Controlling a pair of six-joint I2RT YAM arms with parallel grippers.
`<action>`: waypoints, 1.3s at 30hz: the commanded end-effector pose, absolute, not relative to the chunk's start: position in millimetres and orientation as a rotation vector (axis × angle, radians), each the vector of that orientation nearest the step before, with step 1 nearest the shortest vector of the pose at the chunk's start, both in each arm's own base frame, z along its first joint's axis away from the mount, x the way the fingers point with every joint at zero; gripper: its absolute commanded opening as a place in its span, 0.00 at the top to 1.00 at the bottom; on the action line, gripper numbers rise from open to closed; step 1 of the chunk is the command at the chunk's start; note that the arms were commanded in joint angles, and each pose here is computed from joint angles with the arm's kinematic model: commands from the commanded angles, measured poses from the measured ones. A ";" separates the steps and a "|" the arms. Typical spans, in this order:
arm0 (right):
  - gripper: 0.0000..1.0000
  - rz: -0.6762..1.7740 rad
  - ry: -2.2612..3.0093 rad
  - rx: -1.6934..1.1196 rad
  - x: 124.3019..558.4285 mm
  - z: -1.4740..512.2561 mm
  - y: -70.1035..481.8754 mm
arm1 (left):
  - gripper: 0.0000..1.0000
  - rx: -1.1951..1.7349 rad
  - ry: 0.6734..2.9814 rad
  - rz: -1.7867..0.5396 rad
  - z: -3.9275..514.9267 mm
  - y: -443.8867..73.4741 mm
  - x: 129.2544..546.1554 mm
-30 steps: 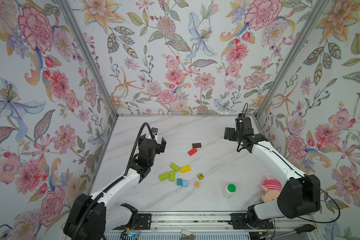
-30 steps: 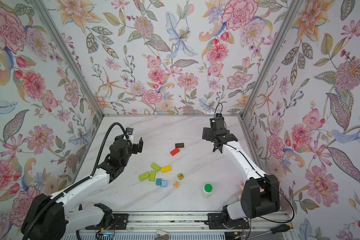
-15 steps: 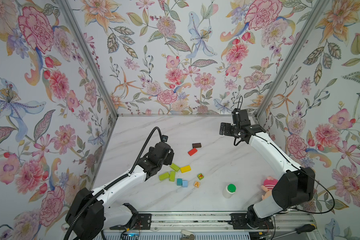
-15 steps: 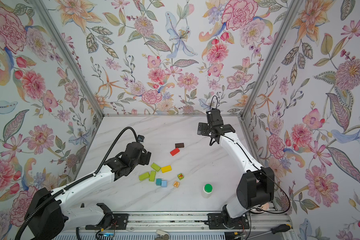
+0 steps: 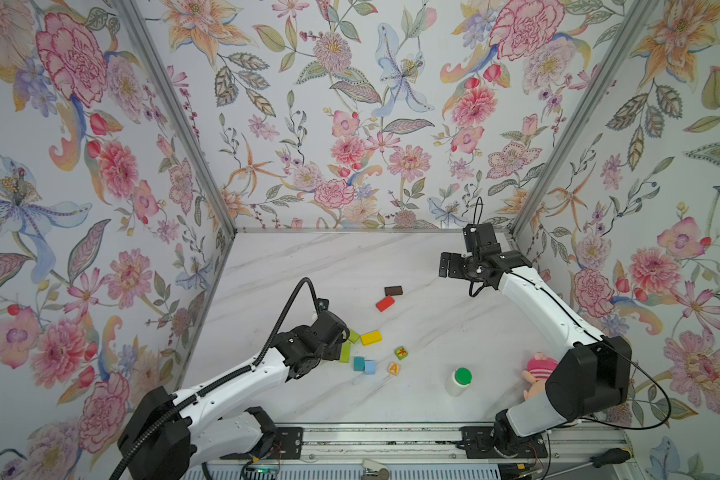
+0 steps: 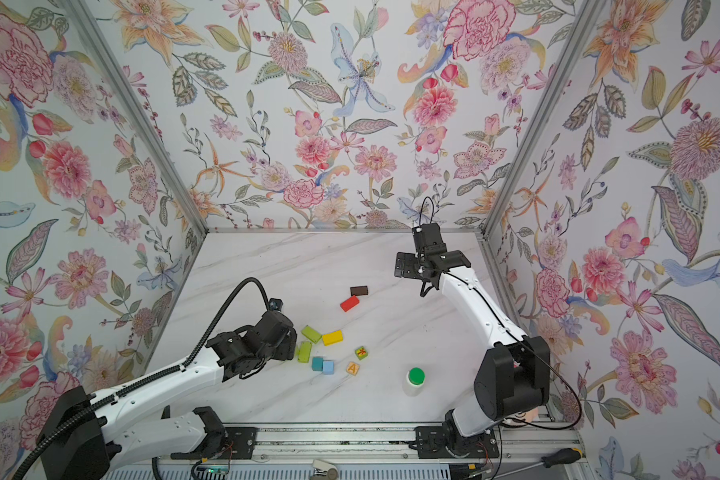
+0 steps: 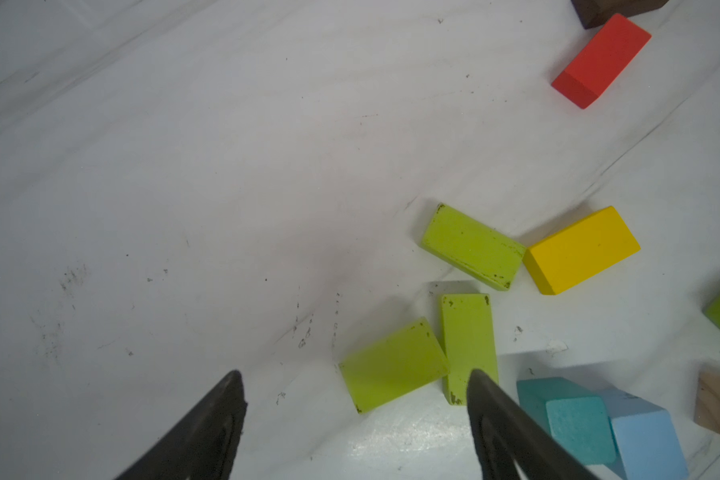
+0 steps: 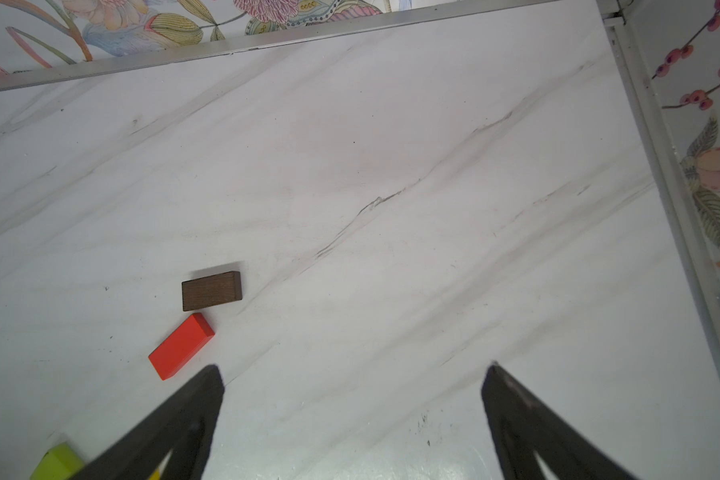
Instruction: Build the wood block tower
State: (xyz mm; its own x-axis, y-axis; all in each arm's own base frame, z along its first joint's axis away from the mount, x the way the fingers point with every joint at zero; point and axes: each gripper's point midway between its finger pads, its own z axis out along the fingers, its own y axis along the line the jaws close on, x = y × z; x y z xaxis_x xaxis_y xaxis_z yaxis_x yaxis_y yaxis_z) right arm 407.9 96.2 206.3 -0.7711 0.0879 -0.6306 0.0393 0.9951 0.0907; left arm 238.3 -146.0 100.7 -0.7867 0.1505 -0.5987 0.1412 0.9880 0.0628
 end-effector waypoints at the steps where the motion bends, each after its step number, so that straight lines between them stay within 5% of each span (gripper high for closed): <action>1: 0.01 0.107 2.471 0.076 394.1 205.6 96.7 | 0.15 0.216 2.579 0.070 77.3 -137.6 218.9; 22: 0.01 0.154 2.514 0.121 378.8 189.8 95.3 | 0.14 0.372 2.705 0.130 35.1 -141.7 195.6; 39: 0.01 0.153 2.505 0.149 382.8 192.8 92.0 | 0.13 0.347 2.690 0.401 34.6 -122.2 243.8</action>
State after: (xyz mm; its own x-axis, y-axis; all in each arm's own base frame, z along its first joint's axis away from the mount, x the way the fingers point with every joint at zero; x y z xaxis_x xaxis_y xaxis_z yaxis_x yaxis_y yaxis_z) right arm 386.0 95.2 184.7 -0.8124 0.1219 -0.5702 0.0549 0.9896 0.1333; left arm 231.9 -133.5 28.2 -0.8949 0.2780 -0.3491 0.1897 0.9451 0.2662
